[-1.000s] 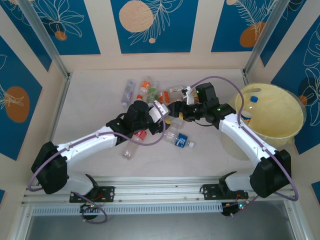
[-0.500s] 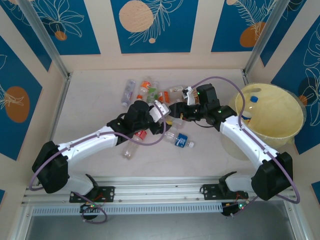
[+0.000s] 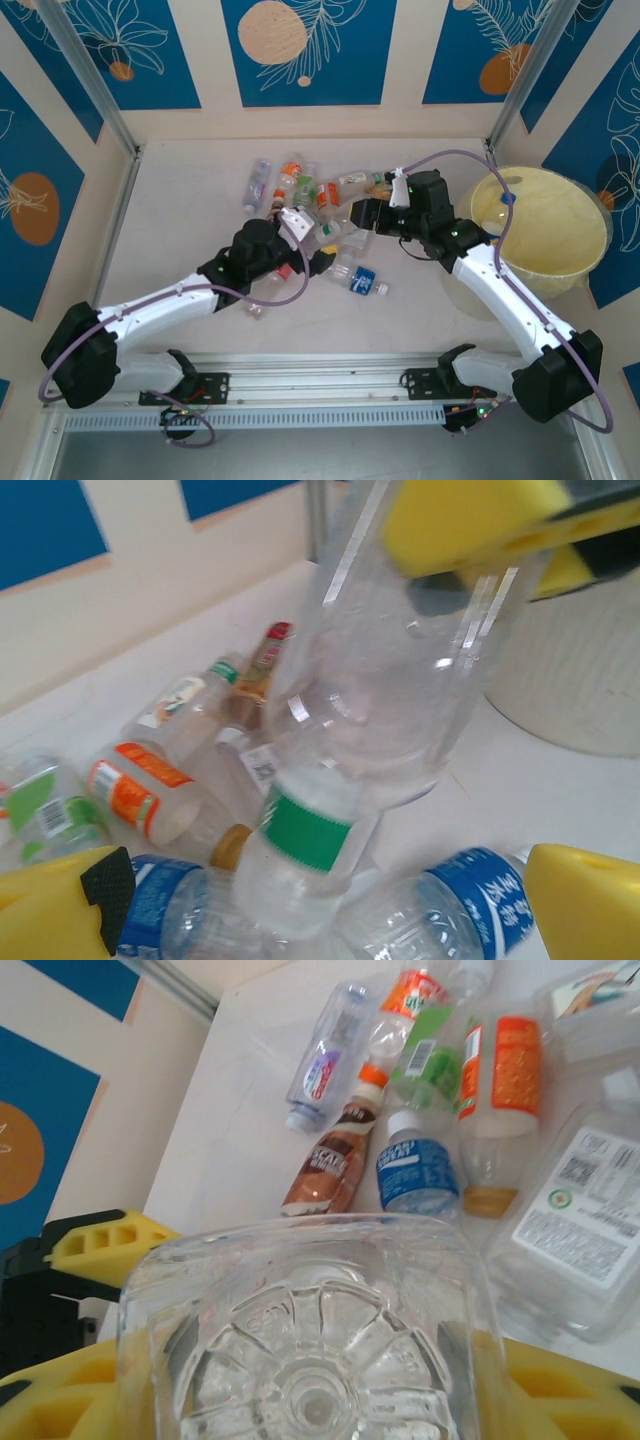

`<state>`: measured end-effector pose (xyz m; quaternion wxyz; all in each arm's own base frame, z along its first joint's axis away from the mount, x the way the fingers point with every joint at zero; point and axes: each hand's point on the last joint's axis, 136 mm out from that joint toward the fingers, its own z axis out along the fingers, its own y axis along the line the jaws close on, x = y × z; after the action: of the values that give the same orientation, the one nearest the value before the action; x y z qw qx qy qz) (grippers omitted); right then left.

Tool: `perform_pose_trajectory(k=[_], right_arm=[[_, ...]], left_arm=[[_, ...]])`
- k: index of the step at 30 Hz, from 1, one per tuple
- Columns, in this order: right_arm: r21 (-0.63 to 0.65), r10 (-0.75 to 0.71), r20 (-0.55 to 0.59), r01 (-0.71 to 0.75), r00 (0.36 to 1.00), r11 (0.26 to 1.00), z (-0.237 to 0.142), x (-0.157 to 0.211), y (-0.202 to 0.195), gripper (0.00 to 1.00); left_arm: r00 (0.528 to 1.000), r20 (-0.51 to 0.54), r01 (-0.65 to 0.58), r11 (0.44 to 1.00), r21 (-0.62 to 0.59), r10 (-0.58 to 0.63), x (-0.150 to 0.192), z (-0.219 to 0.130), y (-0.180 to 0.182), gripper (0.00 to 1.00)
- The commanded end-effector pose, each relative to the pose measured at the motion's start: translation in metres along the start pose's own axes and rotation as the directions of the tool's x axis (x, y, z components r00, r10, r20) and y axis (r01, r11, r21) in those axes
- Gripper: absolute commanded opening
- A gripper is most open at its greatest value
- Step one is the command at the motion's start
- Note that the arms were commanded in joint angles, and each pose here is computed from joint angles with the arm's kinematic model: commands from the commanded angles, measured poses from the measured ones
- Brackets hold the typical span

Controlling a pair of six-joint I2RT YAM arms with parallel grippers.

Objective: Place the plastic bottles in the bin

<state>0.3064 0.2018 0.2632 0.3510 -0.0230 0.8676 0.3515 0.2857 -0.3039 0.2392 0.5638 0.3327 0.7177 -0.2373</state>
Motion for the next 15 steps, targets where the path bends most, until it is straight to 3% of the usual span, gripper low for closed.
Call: perform_pose_trajectory(k=[1, 8, 15], right_arm=[[0.059, -0.106, 0.103, 0.1, 0.989, 0.993, -0.022, -0.025, 0.003, 0.0], [0.138, -0.217, 0.215, 0.191, 0.952, 0.972, -0.059, -0.052, 0.011, 0.0], [0.193, -0.315, 0.316, 0.265, 0.895, 0.945, -0.096, -0.076, 0.024, 0.0]], left_arm=[[0.987, 0.143, 0.107, 0.973, -0.205, -0.078, -0.027, -0.018, 0.041, 1.0], [0.961, 0.22, 0.248, 0.883, -0.398, -0.171, -0.016, -0.043, 0.083, 1.0], [0.948, 0.198, 0.311, 0.858, -0.41, -0.249, 0.0, -0.042, 0.095, 1.0]])
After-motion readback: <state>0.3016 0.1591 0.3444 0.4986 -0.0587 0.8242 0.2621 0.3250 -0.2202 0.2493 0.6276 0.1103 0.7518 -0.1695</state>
